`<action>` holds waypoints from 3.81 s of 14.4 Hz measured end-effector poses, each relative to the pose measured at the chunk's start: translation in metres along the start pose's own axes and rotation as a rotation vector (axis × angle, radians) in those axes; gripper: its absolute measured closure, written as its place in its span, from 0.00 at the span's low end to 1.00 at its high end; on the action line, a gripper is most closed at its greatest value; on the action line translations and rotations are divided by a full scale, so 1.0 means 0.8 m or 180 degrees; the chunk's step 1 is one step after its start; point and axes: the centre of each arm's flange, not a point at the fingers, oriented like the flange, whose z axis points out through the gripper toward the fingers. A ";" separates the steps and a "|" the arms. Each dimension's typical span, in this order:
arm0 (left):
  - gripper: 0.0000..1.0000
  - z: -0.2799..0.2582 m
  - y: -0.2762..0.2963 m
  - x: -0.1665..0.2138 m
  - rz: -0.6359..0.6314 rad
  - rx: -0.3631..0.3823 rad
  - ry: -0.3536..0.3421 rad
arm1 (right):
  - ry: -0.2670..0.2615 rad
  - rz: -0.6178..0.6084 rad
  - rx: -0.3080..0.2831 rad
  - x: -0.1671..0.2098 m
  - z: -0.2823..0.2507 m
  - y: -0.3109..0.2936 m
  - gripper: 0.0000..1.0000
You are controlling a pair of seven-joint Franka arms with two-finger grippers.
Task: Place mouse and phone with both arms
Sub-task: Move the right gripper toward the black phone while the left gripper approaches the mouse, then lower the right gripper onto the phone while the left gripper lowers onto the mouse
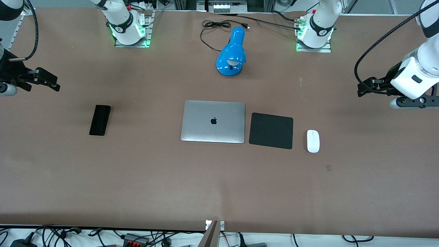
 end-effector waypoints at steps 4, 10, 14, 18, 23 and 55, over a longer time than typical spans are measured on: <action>0.00 0.000 0.000 0.000 0.0000 0.0000 0.0000 | -0.0004 -0.0003 0.0000 -0.001 -0.001 -0.001 0.00; 0.00 0.000 0.000 0.000 0.0000 0.0000 -0.0003 | -0.0027 -0.0004 0.0001 0.000 0.002 -0.001 0.00; 0.00 0.001 0.000 0.000 -0.0001 0.0001 -0.0007 | -0.0165 -0.0007 -0.0021 0.015 0.041 0.000 0.00; 0.00 0.001 0.000 0.000 -0.0002 0.0001 -0.0010 | -0.0337 -0.0043 -0.0207 0.043 0.111 0.009 0.00; 0.00 0.006 -0.002 0.002 -0.0008 -0.0004 -0.0036 | -0.0388 -0.0015 -0.0213 0.057 0.181 0.017 0.00; 0.00 0.404 0.063 0.154 0.0534 0.0011 -0.0435 | -0.0351 0.0390 -0.0106 0.009 0.482 0.058 0.00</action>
